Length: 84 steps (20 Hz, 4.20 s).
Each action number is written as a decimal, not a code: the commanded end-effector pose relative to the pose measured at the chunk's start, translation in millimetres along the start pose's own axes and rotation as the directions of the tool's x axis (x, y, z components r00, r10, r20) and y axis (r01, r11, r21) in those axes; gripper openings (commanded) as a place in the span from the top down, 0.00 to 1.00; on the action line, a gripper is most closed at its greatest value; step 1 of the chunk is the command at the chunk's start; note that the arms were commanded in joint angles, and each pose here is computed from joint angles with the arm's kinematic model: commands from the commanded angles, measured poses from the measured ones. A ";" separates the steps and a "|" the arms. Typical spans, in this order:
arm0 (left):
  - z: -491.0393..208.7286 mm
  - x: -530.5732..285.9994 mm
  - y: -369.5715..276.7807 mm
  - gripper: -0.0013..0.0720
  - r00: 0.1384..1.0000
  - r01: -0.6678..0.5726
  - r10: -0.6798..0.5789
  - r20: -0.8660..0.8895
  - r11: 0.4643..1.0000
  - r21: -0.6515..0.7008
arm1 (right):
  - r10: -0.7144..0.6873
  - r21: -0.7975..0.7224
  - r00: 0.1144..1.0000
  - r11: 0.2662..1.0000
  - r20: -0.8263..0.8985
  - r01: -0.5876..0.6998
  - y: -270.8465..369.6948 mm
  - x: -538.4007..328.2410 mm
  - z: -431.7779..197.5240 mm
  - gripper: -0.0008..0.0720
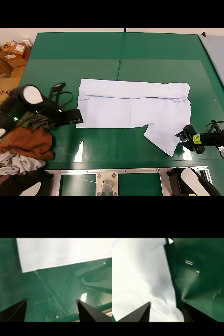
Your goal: Fold the shirts.
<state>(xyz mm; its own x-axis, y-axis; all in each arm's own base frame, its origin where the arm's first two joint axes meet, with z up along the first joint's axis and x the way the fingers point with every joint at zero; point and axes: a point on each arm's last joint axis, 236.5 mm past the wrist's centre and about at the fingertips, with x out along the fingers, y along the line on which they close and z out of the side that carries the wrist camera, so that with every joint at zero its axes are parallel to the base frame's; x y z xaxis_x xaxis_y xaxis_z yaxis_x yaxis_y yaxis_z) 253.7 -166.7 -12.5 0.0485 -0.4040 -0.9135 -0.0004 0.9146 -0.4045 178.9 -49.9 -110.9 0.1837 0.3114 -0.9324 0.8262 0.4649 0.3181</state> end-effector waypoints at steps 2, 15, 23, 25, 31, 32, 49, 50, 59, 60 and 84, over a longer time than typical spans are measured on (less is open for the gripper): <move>-21.7 54.1 -21.9 0.05 0.998 0.047 -0.042 0.048 0.991 -0.128 | 0.091 -0.016 0.996 0.996 0.016 -0.091 20.0 6.2 7.3 0.35; 42.0 96.2 -4.1 0.18 0.913 0.170 -0.068 0.403 0.960 -0.224 | 0.116 -0.003 0.993 0.993 -0.037 -0.116 26.1 5.7 -5.3 0.35; 54.6 89.0 -7.3 0.95 0.889 0.153 -0.077 0.452 0.979 -0.133 | 0.116 -0.033 0.990 0.992 -0.082 -0.119 25.9 5.0 -15.8 0.67; 49.8 89.0 -12.4 0.95 0.906 0.126 -0.082 0.415 0.989 -0.080 | 0.115 -0.048 0.989 0.992 -0.095 -0.120 26.3 3.9 -18.5 0.96; 33.5 65.6 22.9 0.95 0.981 -0.061 0.051 0.186 0.997 0.051 | 0.065 -0.124 0.993 0.989 -0.102 -0.077 32.8 -34.9 -8.6 0.97; 27.5 62.2 30.1 0.95 0.986 -0.090 0.077 0.146 0.992 0.083 | 0.011 -0.124 0.996 0.992 -0.087 -0.022 23.2 -42.5 -5.6 0.97; 116.0 2.8 -32.6 0.95 0.975 -0.106 0.036 0.220 0.943 0.317 | 0.373 -0.265 0.926 0.901 0.066 -0.344 154.7 -100.3 60.9 0.97; 125.8 10.5 -32.9 0.95 0.976 -0.108 0.041 0.216 0.944 0.313 | 0.377 -0.269 0.924 0.898 0.062 -0.348 164.2 -94.4 70.5 0.97; 205.6 59.0 -35.0 0.15 0.961 -0.096 0.035 0.275 0.973 0.211 | 0.319 -0.348 0.947 0.884 -0.042 -0.313 206.7 -27.2 136.9 0.89; 216.7 47.4 -33.5 0.02 0.953 -0.090 0.032 0.303 0.979 0.181 | 0.325 -0.378 0.945 0.872 -0.027 -0.310 208.1 -35.5 145.1 0.74; 255.6 -51.1 -4.4 0.02 0.938 0.005 -0.037 0.345 0.996 0.092 | 0.495 -0.492 0.806 0.640 -0.324 -0.590 137.3 -36.1 149.1 0.15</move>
<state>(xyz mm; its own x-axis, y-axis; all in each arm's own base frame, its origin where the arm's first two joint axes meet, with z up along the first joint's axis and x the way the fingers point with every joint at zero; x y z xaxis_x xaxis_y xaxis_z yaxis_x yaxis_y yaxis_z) 506.8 -144.0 46.9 0.3923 -0.4006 -0.8280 0.0786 0.9115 -0.4038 358.5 -121.1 -66.5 0.3555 0.7357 -0.5765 0.1917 0.5463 0.8154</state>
